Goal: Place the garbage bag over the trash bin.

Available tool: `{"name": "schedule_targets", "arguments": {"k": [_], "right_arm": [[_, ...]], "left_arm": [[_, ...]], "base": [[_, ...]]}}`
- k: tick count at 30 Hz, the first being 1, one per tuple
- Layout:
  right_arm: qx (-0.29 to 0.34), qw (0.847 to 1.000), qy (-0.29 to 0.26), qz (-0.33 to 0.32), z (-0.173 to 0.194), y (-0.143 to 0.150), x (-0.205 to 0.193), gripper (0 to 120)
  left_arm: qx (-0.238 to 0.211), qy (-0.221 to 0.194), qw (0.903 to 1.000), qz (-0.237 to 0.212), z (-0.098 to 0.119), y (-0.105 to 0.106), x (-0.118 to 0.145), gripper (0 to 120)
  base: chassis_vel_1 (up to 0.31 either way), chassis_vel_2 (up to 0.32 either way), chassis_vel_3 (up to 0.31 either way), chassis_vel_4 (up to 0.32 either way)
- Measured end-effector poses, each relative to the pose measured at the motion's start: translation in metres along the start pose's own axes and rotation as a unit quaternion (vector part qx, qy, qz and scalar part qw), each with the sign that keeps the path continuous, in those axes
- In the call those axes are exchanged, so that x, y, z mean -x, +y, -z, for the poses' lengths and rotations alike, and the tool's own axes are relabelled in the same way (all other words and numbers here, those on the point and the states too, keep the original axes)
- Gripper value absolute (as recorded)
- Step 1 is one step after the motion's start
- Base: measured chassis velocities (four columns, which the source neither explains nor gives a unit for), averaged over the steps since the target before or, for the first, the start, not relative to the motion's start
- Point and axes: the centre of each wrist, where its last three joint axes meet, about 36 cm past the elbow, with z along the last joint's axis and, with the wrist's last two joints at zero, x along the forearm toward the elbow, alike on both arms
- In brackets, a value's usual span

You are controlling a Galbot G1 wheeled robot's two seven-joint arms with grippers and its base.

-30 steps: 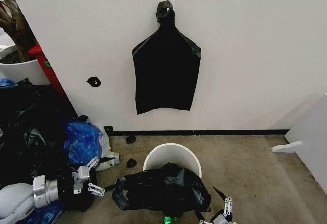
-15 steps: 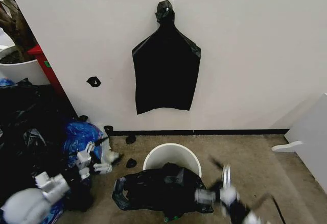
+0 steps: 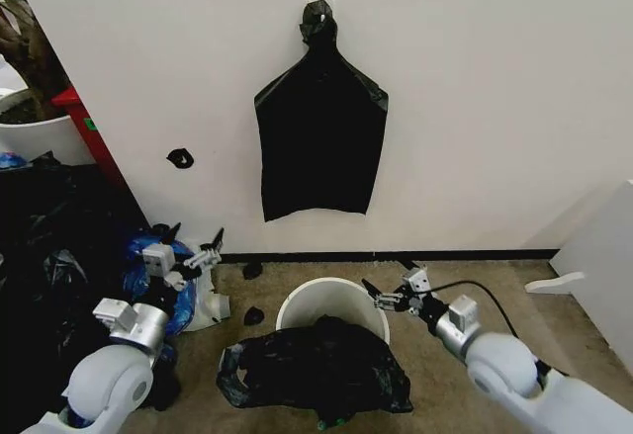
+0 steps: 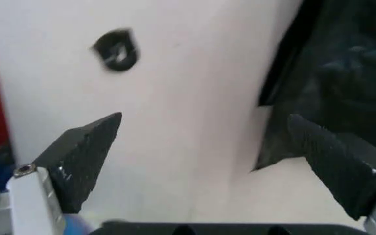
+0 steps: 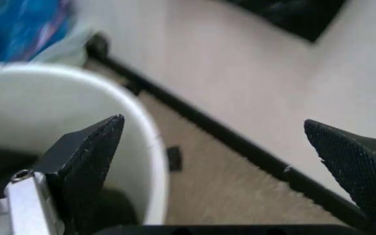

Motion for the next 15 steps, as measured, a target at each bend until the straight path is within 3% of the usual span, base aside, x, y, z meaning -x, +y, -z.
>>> {"name": "schedule_targets", "arguments": {"k": [12, 15], "right_arm": [[0.007, 0.997, 0.041, 0.067, -0.006, 0.005, 0.044, 100], [0.004, 0.997, 0.07, 0.037, -0.006, 0.015, 0.063, 90]], "left_arm": [[0.009, 0.022, 0.9989, 0.039, -0.011, -0.001, -0.007, 100], [0.012, 0.027, 0.9984, 0.047, -0.014, -0.003, -0.011, 100]], "base": [[0.0, 0.0, 0.0, 0.0], [0.0, 0.0, 0.0, 0.0]]}}
